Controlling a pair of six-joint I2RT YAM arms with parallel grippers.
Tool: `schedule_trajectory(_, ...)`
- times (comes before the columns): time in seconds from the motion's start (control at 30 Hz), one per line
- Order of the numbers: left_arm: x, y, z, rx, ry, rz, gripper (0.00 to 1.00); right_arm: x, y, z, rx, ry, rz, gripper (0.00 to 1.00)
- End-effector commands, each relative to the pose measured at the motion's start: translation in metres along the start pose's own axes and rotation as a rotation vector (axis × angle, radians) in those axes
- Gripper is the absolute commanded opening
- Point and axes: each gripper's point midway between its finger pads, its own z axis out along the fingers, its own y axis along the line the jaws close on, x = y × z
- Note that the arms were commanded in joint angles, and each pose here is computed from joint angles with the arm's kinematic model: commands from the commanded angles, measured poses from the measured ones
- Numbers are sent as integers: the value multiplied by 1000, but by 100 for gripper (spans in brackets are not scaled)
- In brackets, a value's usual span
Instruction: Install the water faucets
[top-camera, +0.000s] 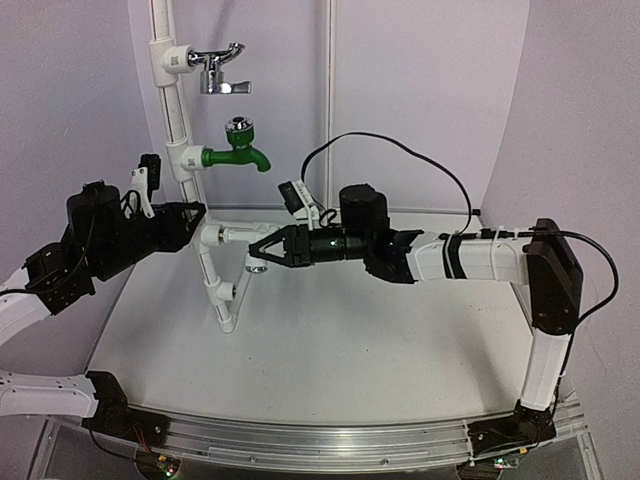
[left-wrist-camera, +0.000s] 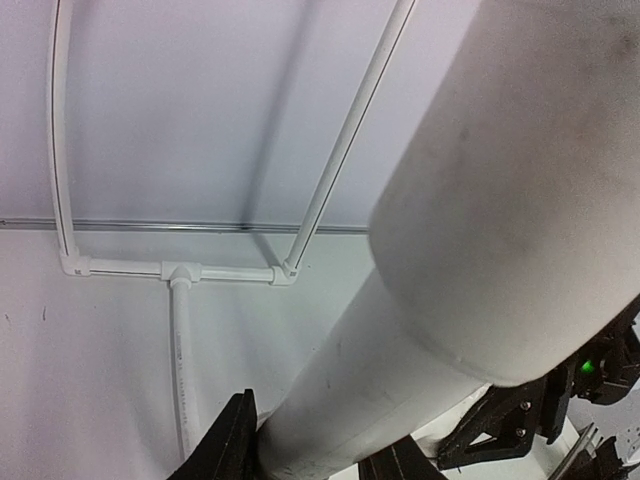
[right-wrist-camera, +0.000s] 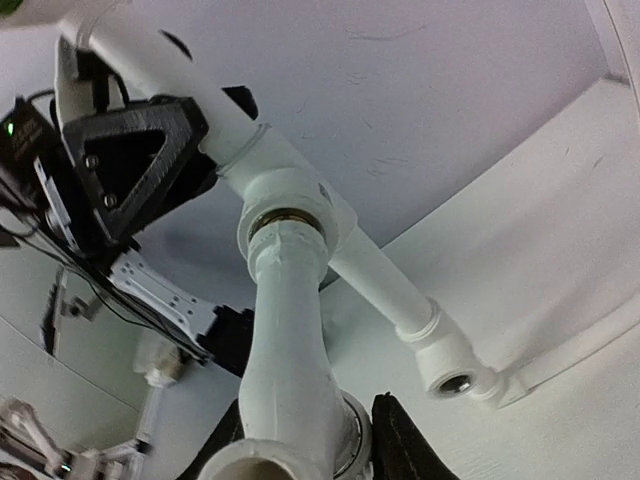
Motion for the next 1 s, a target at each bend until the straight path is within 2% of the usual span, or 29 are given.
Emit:
schedule_trajectory(0.0,34,-16,11,77,141,-100,0,-49,52,-7,-153,-171,313,46)
schedule_trajectory(0.03,33,-15,10,74,138,-100,0,-50,48,-10,-141,-181,339,54)
schedule_trajectory(0.1,31,-15,7,74,131,-107,0,-52,55,-19,-120,-193,277,71)
schedule_trajectory(0.2,30,-15,6,78,127,-109,0,-44,48,-36,-4,-206,97,84)
schedule_trajectory(0.33,31,-16,5,86,135,-111,0,-29,27,-70,271,-163,-286,89)
schedule_trajectory(0.37,32,-17,5,89,136,-110,0,-24,18,-77,345,-126,-389,90)
schedule_trajectory(0.43,32,-17,5,90,139,-109,0,-13,18,-86,388,-24,-656,91)
schedule_trajectory(0.57,31,-17,5,89,137,-107,0,4,36,-93,365,125,-1262,93)
schedule_trajectory(0.73,33,-16,7,83,145,-103,0,-5,54,-85,319,126,-1823,93)
schedule_trajectory(0.87,35,-15,7,78,149,-107,0,-8,56,-69,263,125,-2076,94)
schedule_trajectory(0.97,34,-16,8,80,148,-106,0,-6,39,-56,278,164,-2263,94)
